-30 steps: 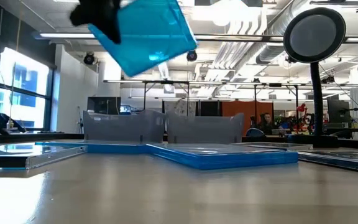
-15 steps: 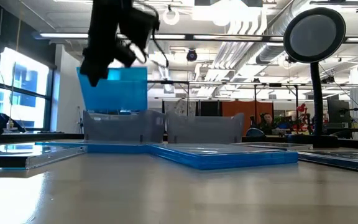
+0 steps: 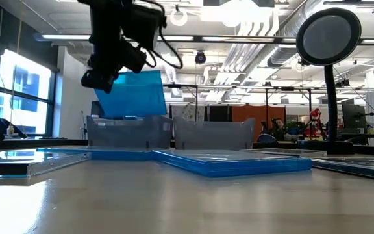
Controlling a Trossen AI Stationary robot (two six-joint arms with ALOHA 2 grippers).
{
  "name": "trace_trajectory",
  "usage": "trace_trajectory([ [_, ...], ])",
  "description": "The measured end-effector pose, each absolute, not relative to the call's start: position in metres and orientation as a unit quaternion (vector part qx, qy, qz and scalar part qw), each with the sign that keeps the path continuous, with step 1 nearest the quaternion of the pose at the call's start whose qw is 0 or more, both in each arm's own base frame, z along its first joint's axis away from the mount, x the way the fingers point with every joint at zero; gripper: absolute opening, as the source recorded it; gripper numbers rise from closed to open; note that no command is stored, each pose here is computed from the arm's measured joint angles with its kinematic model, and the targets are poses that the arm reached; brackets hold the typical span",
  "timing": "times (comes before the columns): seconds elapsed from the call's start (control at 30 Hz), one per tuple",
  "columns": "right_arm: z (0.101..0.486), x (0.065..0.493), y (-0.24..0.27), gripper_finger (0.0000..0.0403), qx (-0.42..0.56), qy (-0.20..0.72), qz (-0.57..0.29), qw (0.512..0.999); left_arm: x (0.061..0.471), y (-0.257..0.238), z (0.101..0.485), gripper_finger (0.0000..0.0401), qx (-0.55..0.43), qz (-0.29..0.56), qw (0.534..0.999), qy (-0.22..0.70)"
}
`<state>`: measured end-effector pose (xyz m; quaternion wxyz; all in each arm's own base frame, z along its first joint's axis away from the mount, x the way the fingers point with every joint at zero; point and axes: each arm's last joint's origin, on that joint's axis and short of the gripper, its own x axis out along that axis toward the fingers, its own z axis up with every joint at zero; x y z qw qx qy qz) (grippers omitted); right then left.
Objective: Pick & place jewel cases by type
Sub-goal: Put the bottom left blue CD case into the left black bin
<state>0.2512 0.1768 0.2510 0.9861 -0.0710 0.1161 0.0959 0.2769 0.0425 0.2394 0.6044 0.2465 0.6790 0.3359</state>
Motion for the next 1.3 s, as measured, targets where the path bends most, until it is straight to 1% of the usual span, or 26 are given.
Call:
trace_trajectory([
  [0.1,0.25,0.251,0.177,0.0,-0.072,0.119,0.096,0.986,0.279,0.03,0.24,0.0014,0.246,0.308,0.614,0.683],
  [0.23,0.25,0.251,0.177,0.0,-0.062,0.12,0.095,0.986,0.28,0.021,0.24,0.0014,0.25,0.297,0.623,0.68],
  [0.47,0.25,0.251,0.177,0.0,-0.054,0.123,0.093,0.986,0.284,0.027,0.239,0.0014,0.214,0.298,0.642,0.672],
  [0.6,0.25,0.251,0.177,0.0,-0.054,0.123,0.093,0.986,0.287,0.041,0.234,0.0014,0.203,0.305,0.652,0.664],
  [0.67,0.25,0.251,0.177,0.0,-0.054,0.123,0.093,0.986,0.285,0.049,0.23,0.0014,0.195,0.304,0.646,0.673],
  [0.77,0.25,0.251,0.177,0.0,-0.054,0.124,0.093,0.986,0.277,0.058,0.222,0.0014,0.194,0.302,0.623,0.695],
  [0.9,0.249,0.251,0.176,0.0,-0.056,0.127,0.093,0.986,0.272,0.068,0.216,0.0014,0.19,0.301,0.609,0.708],
  [1.0,0.249,0.251,0.176,0.0,-0.057,0.129,0.093,0.986,0.269,0.07,0.212,0.0016,0.205,0.291,0.601,0.716],
  [1.13,0.249,0.251,0.176,0.0,-0.058,0.13,0.093,0.985,0.272,0.07,0.208,0.0036,0.214,0.285,0.608,0.71],
  [1.3,0.249,0.251,0.176,0.0,-0.058,0.13,0.093,0.985,0.275,0.07,0.207,0.0085,0.207,0.288,0.621,0.699],
])
